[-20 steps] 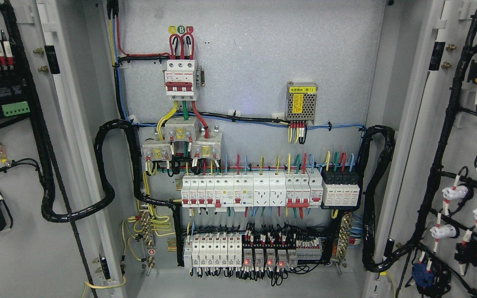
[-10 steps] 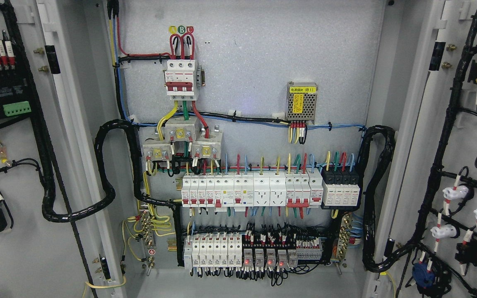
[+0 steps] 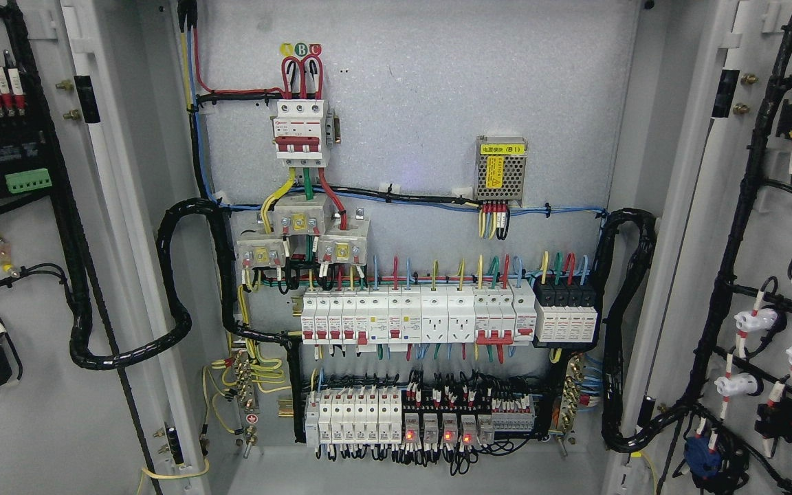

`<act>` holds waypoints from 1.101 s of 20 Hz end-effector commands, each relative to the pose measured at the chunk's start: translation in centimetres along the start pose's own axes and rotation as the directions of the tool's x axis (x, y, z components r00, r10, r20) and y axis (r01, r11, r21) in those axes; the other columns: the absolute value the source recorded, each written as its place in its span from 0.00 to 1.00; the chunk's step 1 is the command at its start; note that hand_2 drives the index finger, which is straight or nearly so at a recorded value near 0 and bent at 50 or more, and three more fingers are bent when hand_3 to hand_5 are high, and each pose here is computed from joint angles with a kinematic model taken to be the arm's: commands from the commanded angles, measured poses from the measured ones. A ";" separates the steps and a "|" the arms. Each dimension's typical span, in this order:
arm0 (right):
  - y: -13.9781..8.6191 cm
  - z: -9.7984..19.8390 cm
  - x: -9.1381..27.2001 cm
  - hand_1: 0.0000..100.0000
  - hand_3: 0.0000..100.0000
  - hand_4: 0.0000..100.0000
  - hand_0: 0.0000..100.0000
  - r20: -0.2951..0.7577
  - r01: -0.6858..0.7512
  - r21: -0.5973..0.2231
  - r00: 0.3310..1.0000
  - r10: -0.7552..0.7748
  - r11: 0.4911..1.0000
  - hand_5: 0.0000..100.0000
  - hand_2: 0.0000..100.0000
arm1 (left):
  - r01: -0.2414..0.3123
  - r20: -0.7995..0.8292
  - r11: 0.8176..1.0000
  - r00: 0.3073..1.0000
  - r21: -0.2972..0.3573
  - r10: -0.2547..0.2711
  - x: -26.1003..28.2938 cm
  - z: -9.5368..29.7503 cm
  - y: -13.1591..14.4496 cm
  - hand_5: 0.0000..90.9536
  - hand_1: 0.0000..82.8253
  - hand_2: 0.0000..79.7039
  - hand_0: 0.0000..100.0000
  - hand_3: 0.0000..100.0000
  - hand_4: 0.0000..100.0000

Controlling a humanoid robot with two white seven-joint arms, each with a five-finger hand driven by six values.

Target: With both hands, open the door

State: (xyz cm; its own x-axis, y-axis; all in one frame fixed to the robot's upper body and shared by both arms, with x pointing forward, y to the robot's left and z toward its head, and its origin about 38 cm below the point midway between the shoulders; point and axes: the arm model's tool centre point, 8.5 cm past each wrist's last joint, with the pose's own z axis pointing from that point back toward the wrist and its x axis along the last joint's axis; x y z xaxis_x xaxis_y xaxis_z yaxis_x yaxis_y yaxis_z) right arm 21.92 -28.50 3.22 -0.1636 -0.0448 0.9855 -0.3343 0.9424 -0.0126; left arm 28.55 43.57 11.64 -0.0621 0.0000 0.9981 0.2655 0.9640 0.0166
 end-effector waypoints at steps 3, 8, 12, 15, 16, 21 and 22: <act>5.4 -2.5 0.4 0.00 0.00 0.00 0.22 0.070 0.046 -0.016 0.997 -0.044 0.999 0.00 0.00 | -0.094 0.024 0.995 0.995 -0.015 0.095 -4.8 -4.9 -16.3 0.00 0.00 0.03 0.29 0.03 0.03; 7.0 -3.1 0.0 0.00 0.00 0.00 0.22 0.047 0.052 -0.012 0.998 -0.051 0.999 0.00 0.00 | -0.106 0.049 0.994 0.993 -0.022 0.107 -5.5 -6.0 -20.5 0.00 0.00 0.03 0.29 0.03 0.03; 7.6 -3.1 -0.4 0.00 0.00 0.00 0.22 0.036 0.069 -0.023 0.997 -0.069 0.997 0.00 0.00 | -0.128 0.038 0.992 0.991 0.007 0.127 -6.5 -5.4 -21.9 0.00 0.00 0.03 0.29 0.03 0.03; 8.2 -3.0 -1.2 0.00 0.00 0.00 0.22 0.013 0.080 -0.011 0.997 -0.080 0.997 0.00 0.00 | -0.132 0.026 0.991 0.991 0.015 0.131 -7.4 -4.0 -22.2 0.00 0.00 0.03 0.29 0.03 0.03; 8.2 -2.9 -1.4 0.00 0.00 0.00 0.22 0.006 0.082 -0.015 0.997 -0.082 0.997 0.00 0.00 | -0.131 0.019 0.991 0.991 0.018 0.131 -7.6 -3.8 -22.1 0.00 0.00 0.03 0.29 0.03 0.03; 8.2 -2.8 -2.2 0.00 0.00 0.00 0.22 -0.014 0.084 -0.017 0.996 -0.084 0.996 0.00 0.00 | -0.131 0.000 0.991 0.991 0.021 0.131 -8.2 -3.6 -22.2 0.00 0.00 0.03 0.29 0.03 0.03; 8.2 -2.9 -2.4 0.00 0.00 0.00 0.22 -0.017 0.086 -0.020 0.996 -0.086 0.996 0.00 0.00 | -0.126 -0.003 0.992 0.992 0.020 0.126 -8.2 -3.6 -22.1 0.00 0.00 0.03 0.29 0.03 0.03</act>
State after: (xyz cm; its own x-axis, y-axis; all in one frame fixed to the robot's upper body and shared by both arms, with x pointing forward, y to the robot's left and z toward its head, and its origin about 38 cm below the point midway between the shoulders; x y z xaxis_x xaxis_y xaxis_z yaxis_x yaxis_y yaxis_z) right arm 22.35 -21.35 2.44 -0.1512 -0.0872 0.9847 -0.3285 0.9439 0.0332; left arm 27.36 25.28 4.27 -0.0603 0.0682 0.9958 0.1883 0.9805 -0.0557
